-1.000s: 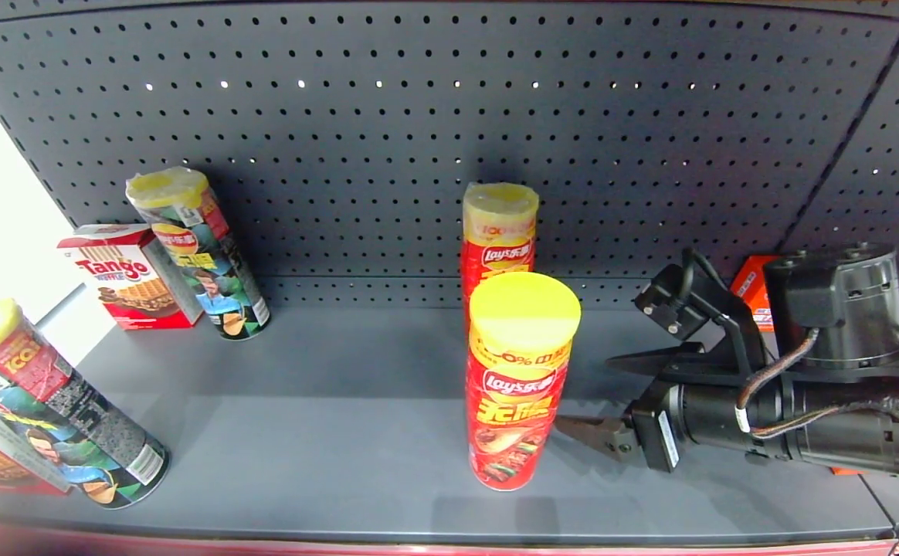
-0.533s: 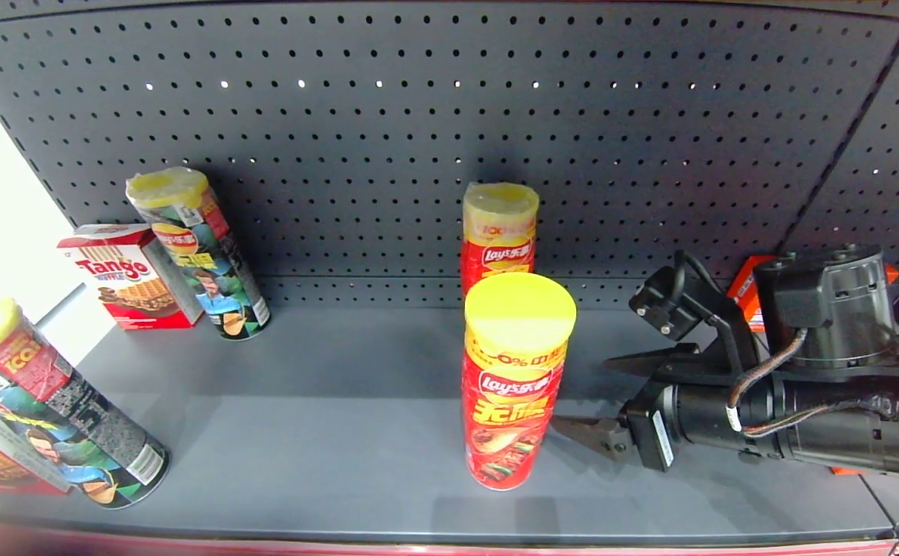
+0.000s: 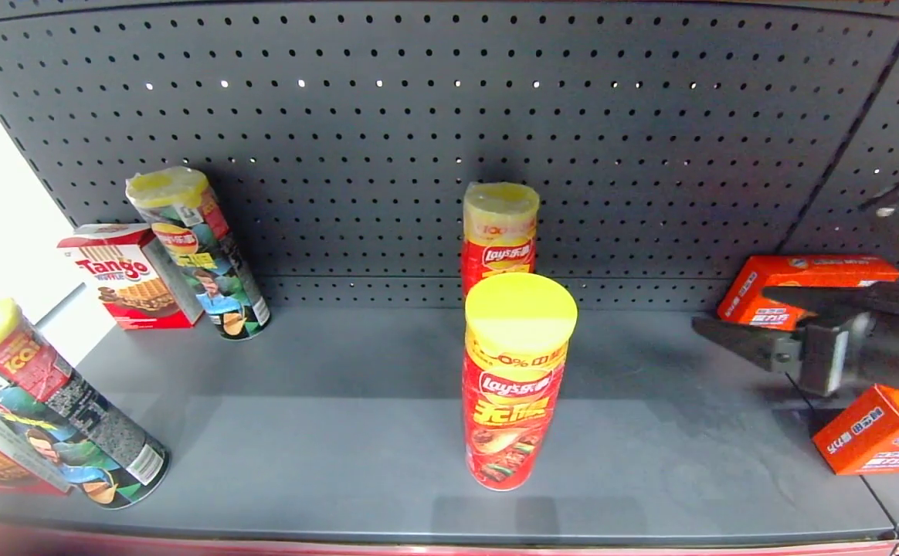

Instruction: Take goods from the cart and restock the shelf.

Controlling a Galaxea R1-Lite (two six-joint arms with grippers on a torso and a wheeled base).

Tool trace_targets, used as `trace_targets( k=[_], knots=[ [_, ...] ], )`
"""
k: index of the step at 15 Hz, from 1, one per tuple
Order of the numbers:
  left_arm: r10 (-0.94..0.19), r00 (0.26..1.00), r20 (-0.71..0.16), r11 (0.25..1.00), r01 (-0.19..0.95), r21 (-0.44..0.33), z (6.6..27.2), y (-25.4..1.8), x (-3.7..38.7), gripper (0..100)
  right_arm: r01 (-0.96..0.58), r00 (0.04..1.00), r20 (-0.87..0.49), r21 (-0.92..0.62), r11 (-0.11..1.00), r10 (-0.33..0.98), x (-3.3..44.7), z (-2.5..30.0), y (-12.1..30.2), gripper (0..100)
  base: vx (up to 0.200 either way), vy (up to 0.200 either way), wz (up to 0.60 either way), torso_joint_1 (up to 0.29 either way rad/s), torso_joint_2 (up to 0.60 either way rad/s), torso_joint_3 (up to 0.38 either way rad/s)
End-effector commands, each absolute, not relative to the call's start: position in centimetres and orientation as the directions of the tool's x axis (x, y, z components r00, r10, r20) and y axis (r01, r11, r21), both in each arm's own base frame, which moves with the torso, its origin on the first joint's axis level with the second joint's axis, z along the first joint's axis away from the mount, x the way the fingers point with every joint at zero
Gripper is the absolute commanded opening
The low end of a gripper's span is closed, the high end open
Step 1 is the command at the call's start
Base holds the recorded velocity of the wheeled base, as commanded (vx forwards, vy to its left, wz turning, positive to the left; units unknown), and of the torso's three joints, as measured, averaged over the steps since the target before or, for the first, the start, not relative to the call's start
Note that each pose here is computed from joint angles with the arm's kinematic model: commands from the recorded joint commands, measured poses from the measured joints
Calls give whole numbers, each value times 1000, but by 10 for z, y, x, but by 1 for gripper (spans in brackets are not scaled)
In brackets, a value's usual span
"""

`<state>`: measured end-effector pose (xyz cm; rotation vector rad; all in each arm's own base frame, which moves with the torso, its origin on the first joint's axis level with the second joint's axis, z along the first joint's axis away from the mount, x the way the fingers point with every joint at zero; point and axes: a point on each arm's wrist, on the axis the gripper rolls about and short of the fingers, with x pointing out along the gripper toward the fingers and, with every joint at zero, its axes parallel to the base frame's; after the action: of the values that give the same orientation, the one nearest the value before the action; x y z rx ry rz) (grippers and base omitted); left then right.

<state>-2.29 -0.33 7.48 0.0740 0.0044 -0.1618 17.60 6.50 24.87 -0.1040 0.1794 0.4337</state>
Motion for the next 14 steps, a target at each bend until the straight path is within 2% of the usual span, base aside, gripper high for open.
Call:
trace_targets(
  k=[1,5,7,10,11,13,14],
  knots=[
    [-162,987,-12,984,162,73,75,-3,-23,100,-152,988,6,-69,986,153,79,239,8,100,0,0,0,0,0,0],
    [-160,987,-12,984,161,73,75,-3,-23,100,-41,993,109,-78,996,49,7,177,1,100,0,0,0,0,0,0],
    [-156,988,-9,985,156,74,75,-3,-23,100,-26,998,58,-73,997,31,-8,146,1,100,0,0,0,0,0,0],
    [-156,988,-6,985,156,74,75,-3,-23,100,39,999,-5,-71,997,-40,-25,82,0,100,0,0,0,0,0,0],
    [-156,988,-6,985,156,74,75,-3,-23,100,99,995,18,-66,993,-98,-25,82,-2,100,0,0,0,0,0,0],
    [-156,988,-8,985,156,74,75,-3,-23,100,25,1000,-2,3,1000,-25,-23,76,0,100,0,0,0,0,0,0],
    [-156,988,-8,985,156,74,75,-3,-23,100,28,1000,-3,3,1000,-28,-22,76,0,100,0,0,0,0,0,0]
  ],
)
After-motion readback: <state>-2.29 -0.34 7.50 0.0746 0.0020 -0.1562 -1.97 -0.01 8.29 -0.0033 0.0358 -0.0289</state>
